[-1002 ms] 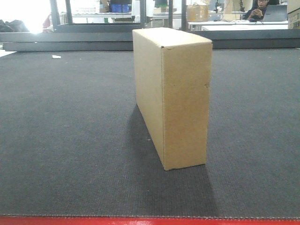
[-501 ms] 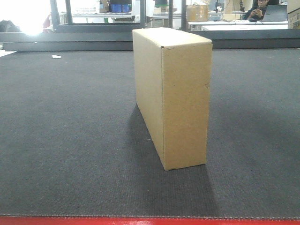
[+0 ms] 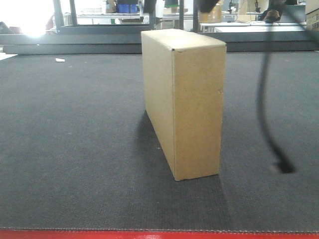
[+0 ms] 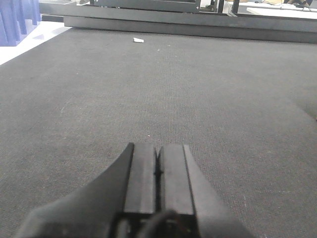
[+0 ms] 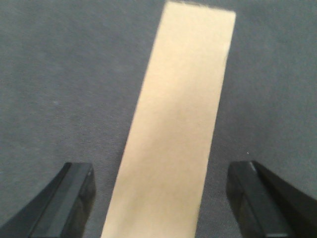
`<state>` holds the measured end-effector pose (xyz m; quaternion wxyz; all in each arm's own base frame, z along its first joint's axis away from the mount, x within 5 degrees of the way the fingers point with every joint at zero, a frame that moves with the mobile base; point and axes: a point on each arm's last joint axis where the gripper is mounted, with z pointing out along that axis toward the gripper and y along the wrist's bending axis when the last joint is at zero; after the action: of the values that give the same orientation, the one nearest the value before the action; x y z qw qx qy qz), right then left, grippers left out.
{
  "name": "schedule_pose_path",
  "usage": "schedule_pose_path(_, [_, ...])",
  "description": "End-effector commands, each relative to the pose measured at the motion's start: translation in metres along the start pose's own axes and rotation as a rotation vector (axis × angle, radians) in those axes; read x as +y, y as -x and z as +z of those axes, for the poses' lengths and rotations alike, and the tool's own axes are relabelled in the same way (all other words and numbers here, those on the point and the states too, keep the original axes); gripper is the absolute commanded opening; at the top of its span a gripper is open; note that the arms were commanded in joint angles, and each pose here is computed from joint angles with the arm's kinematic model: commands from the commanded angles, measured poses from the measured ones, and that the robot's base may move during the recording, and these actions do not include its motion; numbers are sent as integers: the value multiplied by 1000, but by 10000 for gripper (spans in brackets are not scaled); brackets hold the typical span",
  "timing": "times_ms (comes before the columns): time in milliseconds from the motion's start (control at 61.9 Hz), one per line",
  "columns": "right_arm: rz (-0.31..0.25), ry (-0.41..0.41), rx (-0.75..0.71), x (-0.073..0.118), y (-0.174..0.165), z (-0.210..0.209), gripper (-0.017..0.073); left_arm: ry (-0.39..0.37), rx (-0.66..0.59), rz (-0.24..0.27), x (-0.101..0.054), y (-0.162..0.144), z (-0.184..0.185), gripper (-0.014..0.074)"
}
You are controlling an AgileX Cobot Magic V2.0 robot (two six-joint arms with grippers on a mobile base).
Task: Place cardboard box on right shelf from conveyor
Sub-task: 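Grasp the tan box top with the right gripper and lift it off the belt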
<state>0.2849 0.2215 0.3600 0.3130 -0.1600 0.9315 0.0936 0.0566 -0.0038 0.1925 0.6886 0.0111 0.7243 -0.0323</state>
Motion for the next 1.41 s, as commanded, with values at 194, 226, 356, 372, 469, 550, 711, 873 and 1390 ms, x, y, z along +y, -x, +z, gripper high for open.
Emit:
schedule_pose_path(194, [-9,-18,-33,4,11,9,633,-4,-94,-6,0,6,-1,-116])
schedule_pose_path(226, [-11,-20,-27,4,11,12,633,-4,-94,-6,0,6,-1,-116])
schedule_pose_path(356, [-16,-30,4,5,8,27,633,-4,-94,-6,0,6,-1,-116])
schedule_pose_path(372, [-17,-32,10,6,8,29,633,-4,-94,-6,0,6,-1,-115])
schedule_pose_path(469, [-18,-35,17,6,7,31,588,-4,-94,-6,0,6,-1,-116])
schedule_pose_path(550, [-17,-34,19,6,7,31,496,-4,-94,-6,0,6,-1,-115])
schedule_pose_path(711, [-16,-36,27,5,6,31,272,-4,-94,-6,0,6,-1,-116])
schedule_pose_path(873, [9,-36,-15,-4,15,17,253,-4,-94,-6,0,6,-1,-116])
schedule_pose_path(1390, [-4,-121,-170,-81,-26,-65,253,-4,-94,-6,0,6,-1,-116])
